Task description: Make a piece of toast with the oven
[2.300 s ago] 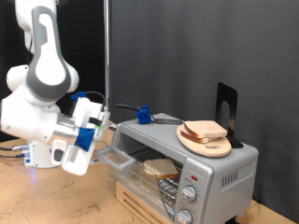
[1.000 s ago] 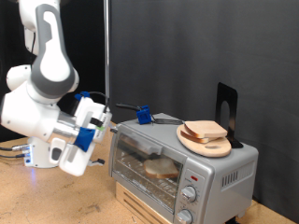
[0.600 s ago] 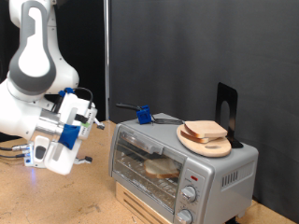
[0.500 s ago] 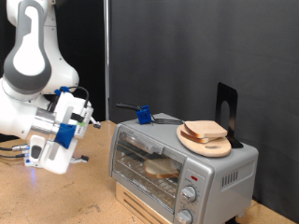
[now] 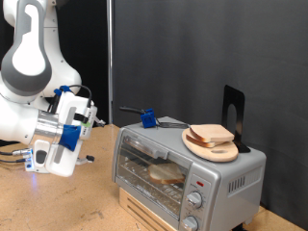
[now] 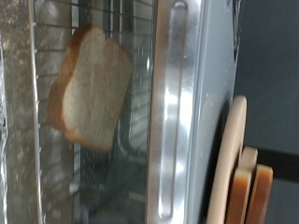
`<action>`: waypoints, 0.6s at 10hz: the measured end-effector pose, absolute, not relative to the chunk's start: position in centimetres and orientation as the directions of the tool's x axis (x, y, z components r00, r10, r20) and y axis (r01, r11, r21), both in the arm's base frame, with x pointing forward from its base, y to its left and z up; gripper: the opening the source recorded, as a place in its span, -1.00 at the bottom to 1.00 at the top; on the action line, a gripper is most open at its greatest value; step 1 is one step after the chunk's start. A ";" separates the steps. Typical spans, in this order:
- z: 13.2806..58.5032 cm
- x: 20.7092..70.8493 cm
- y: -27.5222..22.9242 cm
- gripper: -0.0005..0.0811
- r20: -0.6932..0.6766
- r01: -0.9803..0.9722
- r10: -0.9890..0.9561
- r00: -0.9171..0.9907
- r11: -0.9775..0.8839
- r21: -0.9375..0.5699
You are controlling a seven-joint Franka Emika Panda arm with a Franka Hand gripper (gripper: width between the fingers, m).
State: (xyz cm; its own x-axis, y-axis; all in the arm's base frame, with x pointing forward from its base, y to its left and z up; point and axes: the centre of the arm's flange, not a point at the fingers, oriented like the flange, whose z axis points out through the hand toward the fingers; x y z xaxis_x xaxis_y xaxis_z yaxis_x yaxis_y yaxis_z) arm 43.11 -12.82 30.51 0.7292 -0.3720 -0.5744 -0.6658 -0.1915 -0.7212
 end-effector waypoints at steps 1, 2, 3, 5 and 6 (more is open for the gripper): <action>30.7 44.6 -13.0 0.99 -0.592 -0.678 -0.350 0.726 -0.223 -0.700; 30.7 46.2 -13.4 0.99 -0.594 -0.690 -0.373 0.712 -0.215 -0.691; 30.4 47.0 -13.5 0.99 -0.596 -0.697 -0.387 0.703 -0.211 -0.685; 30.3 46.9 -13.1 0.99 -0.606 -0.699 -0.374 0.702 -0.195 -0.688; 30.0 47.8 -12.9 0.99 -0.607 -0.704 -0.399 0.687 -0.159 -0.692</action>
State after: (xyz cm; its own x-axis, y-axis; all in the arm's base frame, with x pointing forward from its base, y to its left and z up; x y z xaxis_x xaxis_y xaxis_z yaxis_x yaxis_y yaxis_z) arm 47.79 -12.87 30.01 0.6871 -0.3987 -0.6075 -0.7042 -0.1592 -0.6920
